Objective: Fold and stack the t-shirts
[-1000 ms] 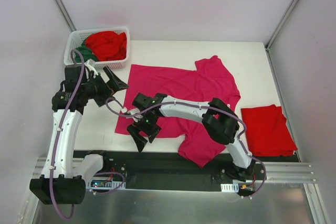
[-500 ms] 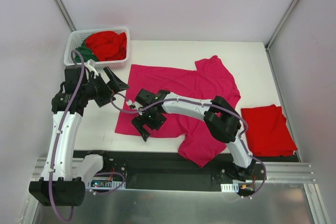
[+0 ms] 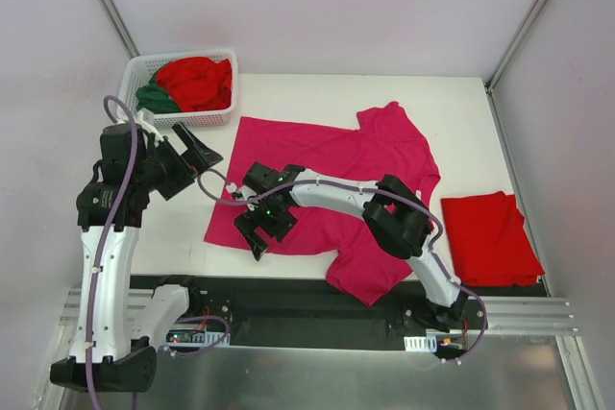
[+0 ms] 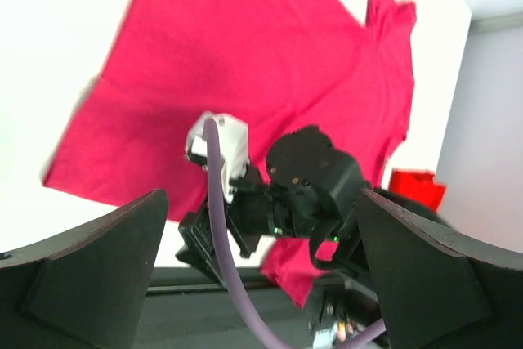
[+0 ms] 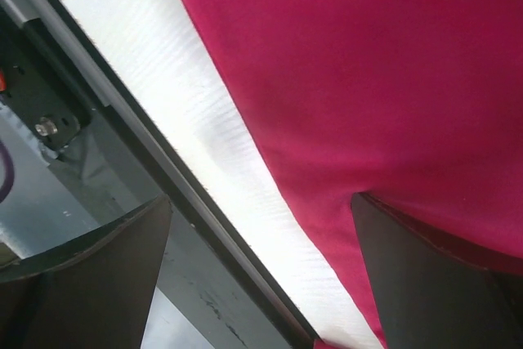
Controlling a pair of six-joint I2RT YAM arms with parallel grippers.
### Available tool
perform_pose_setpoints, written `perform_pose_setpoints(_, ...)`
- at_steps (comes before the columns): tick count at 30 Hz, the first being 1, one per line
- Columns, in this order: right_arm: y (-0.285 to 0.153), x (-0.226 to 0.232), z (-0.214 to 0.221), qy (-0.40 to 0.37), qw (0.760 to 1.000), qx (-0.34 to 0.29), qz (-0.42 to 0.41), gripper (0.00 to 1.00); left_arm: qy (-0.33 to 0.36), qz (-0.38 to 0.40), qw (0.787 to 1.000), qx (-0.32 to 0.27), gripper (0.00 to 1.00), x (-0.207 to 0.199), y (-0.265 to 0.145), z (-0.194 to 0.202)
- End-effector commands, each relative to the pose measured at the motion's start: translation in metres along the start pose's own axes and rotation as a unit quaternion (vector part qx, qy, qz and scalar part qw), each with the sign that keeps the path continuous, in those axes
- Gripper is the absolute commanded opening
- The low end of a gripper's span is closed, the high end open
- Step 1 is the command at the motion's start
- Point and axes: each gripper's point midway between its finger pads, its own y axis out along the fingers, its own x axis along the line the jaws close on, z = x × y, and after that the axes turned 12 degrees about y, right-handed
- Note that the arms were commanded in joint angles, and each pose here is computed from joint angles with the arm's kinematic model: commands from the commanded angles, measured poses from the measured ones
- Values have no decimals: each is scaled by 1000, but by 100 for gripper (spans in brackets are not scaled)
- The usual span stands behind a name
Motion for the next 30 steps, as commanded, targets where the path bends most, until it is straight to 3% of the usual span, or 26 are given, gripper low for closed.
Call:
perform_pose_setpoints(1,42,5,29,2,998,63,-23,96,14,-62,995,-79,99,6,-38,-30)
perform_pose_setpoints(9,30,25,47,-8,996,85,-40,96,13,-80,993,-80,99,11,-43,-30)
perform_pose_setpoints(14,-54,26,13,19,999,-19,-30,96,1,-78,995,-54,99,17,-27,-17)
perform_pose_setpoints(18,-128,-17,-10,90,990,-108,31,96,-7,-64,997,-45,99,17,-19,-11)
perform_pose_setpoints(21,-163,-70,-3,139,977,-133,94,96,-9,-59,997,-41,99,17,-12,-9)
perform_pose_setpoints(25,-174,-148,28,220,956,-117,153,96,-9,-51,998,-38,99,15,-8,-10)
perform_pose_setpoints(30,-182,-199,44,289,934,-124,168,96,-2,-47,998,-40,99,14,-8,-10)
